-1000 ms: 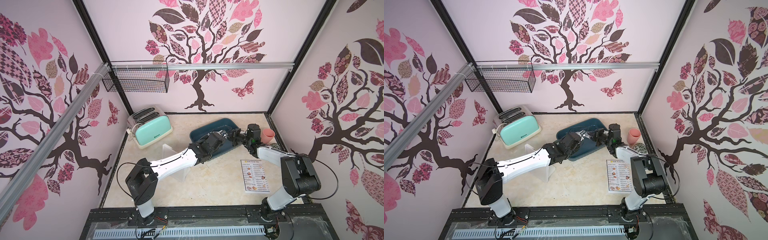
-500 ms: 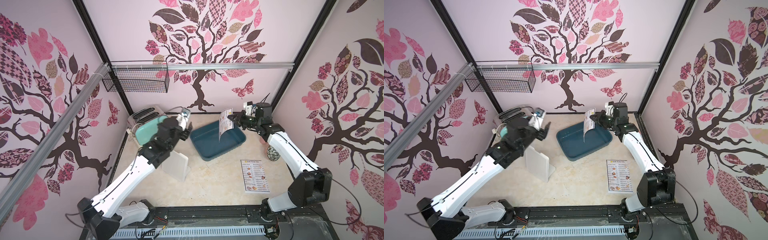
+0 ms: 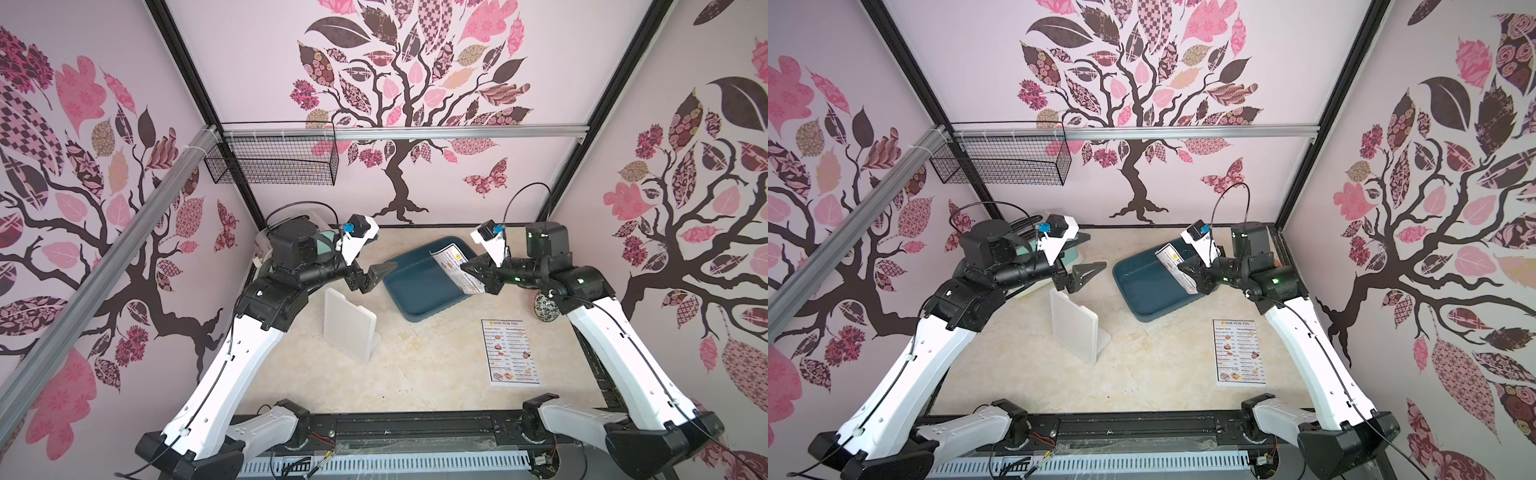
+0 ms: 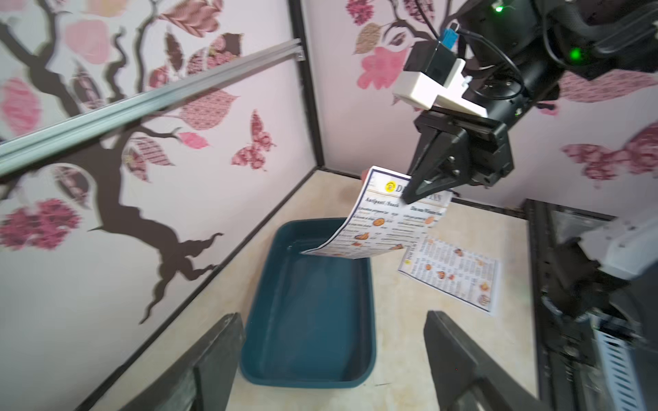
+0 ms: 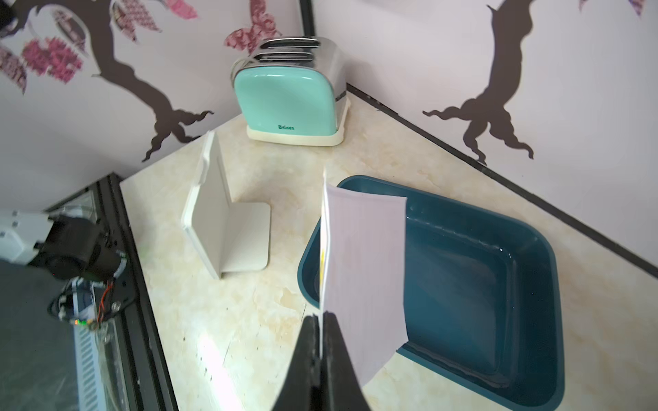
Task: Replace the menus in the menu holders
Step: Pick up the menu from the storage box.
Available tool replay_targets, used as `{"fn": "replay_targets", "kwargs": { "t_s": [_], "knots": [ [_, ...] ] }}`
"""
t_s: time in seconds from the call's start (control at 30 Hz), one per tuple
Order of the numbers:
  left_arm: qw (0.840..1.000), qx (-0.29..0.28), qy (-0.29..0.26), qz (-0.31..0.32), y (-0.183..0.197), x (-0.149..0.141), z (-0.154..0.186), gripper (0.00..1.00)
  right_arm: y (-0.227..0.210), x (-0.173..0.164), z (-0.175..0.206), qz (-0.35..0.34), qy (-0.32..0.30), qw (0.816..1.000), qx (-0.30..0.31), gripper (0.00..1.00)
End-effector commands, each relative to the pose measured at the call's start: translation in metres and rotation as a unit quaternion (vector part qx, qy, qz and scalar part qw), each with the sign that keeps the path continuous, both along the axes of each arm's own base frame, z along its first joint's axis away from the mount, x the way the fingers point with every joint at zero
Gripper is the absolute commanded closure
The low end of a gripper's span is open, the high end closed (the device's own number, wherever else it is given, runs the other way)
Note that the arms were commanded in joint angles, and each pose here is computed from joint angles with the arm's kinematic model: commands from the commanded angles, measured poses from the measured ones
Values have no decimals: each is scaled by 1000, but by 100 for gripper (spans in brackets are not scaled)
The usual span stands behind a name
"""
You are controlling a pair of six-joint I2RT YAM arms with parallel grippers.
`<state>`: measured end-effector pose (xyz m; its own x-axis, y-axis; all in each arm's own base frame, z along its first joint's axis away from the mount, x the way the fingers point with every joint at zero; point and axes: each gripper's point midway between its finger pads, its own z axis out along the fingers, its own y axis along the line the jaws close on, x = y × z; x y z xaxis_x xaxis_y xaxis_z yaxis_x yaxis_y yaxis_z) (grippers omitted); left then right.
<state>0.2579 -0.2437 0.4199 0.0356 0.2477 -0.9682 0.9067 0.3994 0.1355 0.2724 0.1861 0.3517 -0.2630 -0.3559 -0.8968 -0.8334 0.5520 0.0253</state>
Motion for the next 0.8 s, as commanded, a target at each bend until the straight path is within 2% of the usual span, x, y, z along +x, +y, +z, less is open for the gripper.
{"fn": "replay_targets", "kwargs": {
  "t_s": [0.0, 0.17, 0.33, 0.53, 0.67, 0.77],
  "knots": [
    [992, -12, 9, -128, -34, -32, -10, 12, 13, -40, 19, 117, -63, 991, -8, 100],
    [982, -9, 25, -189, -57, -46, -23, 15, 28, -59, 35, 169, -87, 982, 6, 100],
    [985, 10, 33, -169, -62, -32, -44, 20, 32, -61, 32, 194, -99, 976, 10, 100],
    [981, 50, 50, -181, -60, -35, -67, 39, 39, -54, 45, 196, -130, 971, 44, 100],
    [982, 65, 53, -170, -59, -31, -76, 53, 40, -54, 39, 203, -130, 970, 43, 100],
    [982, 64, 52, -172, -60, -30, -75, 69, 40, -51, 37, 199, -135, 970, 34, 100]
  ]
}}
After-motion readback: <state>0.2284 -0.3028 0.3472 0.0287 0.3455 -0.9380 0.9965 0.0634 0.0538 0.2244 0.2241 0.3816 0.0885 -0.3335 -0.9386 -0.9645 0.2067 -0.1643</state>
